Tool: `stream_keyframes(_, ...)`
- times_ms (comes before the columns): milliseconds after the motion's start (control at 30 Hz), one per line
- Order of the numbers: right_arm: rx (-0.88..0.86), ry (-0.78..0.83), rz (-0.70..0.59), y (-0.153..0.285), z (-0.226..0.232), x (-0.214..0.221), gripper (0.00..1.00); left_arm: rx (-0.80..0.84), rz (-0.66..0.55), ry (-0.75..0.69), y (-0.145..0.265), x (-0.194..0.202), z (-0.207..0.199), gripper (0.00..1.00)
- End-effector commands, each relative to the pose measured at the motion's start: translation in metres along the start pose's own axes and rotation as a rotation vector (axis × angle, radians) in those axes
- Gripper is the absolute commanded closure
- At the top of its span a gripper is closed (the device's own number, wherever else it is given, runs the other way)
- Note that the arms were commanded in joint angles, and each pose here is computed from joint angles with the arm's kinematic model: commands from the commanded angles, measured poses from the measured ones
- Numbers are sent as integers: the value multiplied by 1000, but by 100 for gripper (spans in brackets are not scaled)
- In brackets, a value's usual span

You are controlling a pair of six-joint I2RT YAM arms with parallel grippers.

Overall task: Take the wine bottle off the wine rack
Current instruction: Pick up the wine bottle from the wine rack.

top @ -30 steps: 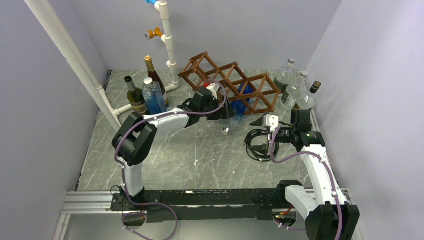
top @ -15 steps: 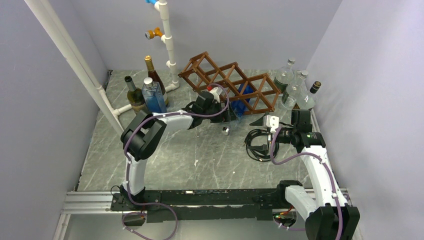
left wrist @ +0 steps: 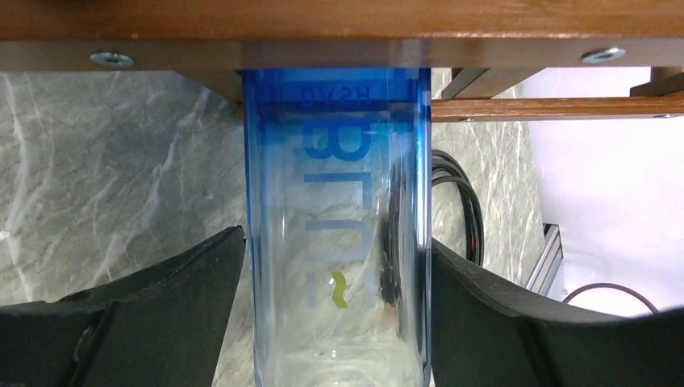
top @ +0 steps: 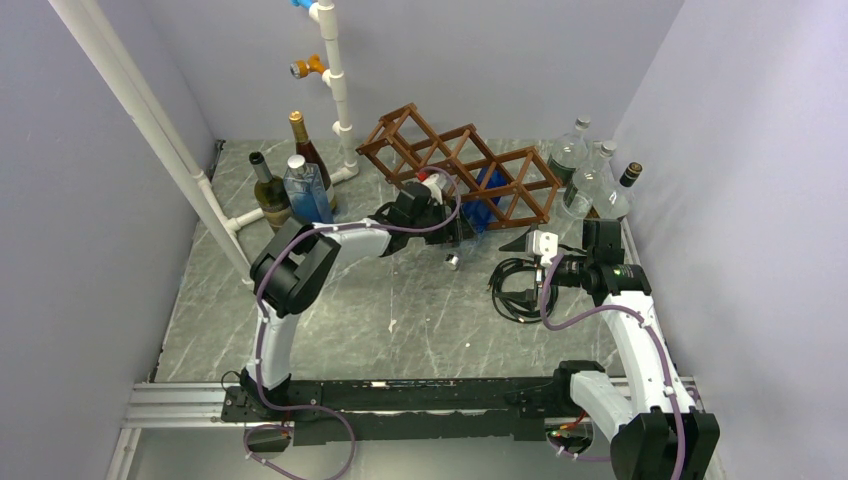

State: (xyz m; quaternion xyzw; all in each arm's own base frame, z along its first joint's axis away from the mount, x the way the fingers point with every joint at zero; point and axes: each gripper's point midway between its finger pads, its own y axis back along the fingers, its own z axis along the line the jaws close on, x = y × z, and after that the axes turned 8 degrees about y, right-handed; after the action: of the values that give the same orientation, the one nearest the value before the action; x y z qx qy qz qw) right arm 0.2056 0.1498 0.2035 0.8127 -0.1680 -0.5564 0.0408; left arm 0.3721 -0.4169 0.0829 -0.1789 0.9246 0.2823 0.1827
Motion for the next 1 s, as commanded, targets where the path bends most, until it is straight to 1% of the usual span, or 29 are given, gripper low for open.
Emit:
stream_keyframes(0, 1, 41, -18, 1, 0, -5, 0, 78, -33, -24, -6, -14, -22, 20)
stream_keyframes(233, 2, 43, -18, 1, 0, -6, 0, 98, -16, -27, -12, -14, -21, 18)
stream_keyframes(333, 2, 43, -18, 1, 0, -5, 0, 92, -20, -29, -14, -14, -18, 20)
stream_keyframes(400, 2, 41, -19, 1, 0, -5, 0, 88, -18, -32, -14, -15, -17, 24)
stream_keyframes(467, 1, 39, -18, 1, 0, -5, 0, 91, -17, -34, -14, -15, -16, 32)
stream_keyframes(533, 1, 41, -18, 1, 0, -5, 0, 100, -15, -36, -13, -14, -17, 50)
stream_keyframes(600, 1, 39, -18, 1, 0, -5, 0, 109, -13, -31, -11, -14, -17, 72)
stream_keyframes(733, 1, 40, -18, 1, 0, -4, 0, 139, -24, -40, -2, -13, -21, 99)
stream_keyframes(967, 1, 38, -16, 1, 0, -4, 0, 192, -107, -102, 32, -23, -41, 100)
